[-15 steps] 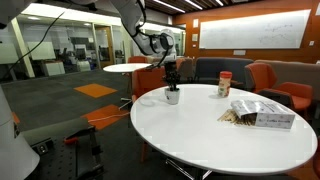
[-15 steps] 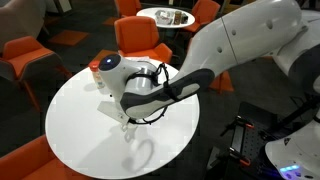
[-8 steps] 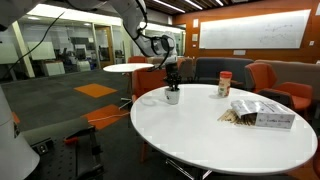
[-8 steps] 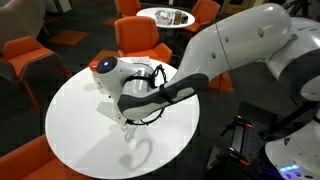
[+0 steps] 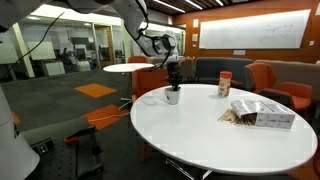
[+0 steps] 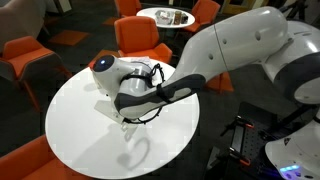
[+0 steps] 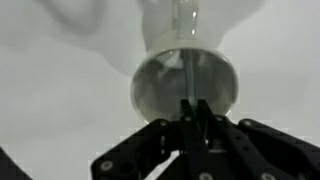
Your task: Remove the pen from the mug and put it on the table
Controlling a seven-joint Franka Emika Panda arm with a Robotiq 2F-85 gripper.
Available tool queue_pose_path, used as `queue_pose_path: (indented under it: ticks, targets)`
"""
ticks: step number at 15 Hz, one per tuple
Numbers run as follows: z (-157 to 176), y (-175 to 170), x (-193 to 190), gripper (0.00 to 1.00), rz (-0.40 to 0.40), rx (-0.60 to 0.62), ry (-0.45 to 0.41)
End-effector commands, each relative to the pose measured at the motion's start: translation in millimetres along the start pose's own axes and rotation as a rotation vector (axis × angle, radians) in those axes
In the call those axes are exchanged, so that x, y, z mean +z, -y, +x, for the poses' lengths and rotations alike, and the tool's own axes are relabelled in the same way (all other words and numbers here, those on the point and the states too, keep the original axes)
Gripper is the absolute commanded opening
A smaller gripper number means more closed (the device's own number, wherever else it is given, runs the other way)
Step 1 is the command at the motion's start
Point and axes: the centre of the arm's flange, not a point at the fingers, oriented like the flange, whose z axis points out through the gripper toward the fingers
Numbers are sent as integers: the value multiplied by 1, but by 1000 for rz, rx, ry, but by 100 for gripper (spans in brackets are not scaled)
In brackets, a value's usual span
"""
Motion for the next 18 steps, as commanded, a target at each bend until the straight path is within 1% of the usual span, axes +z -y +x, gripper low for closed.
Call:
queue_pose_path:
  ticks: [1,4,6,10,11,12,14,15,16,17,18]
  targets:
    - [-2,0,-20,3,-14,14,28]
    - [12,-5,-38,3,-13,26,89]
    - [34,-10,-49,3,-15,40,131]
    - [91,-27,-63,3,-27,11,212]
    - [106,-36,-64,3,-29,-8,255]
    - [118,-45,-65,3,-30,-32,290]
    - [141,-65,-60,3,-57,-77,331]
    - [152,-75,-54,3,-71,-105,363]
    - [162,-86,-47,3,-100,-125,376]
    - [170,-99,-35,3,-122,-141,418]
    - [174,-111,-29,3,-131,-134,438]
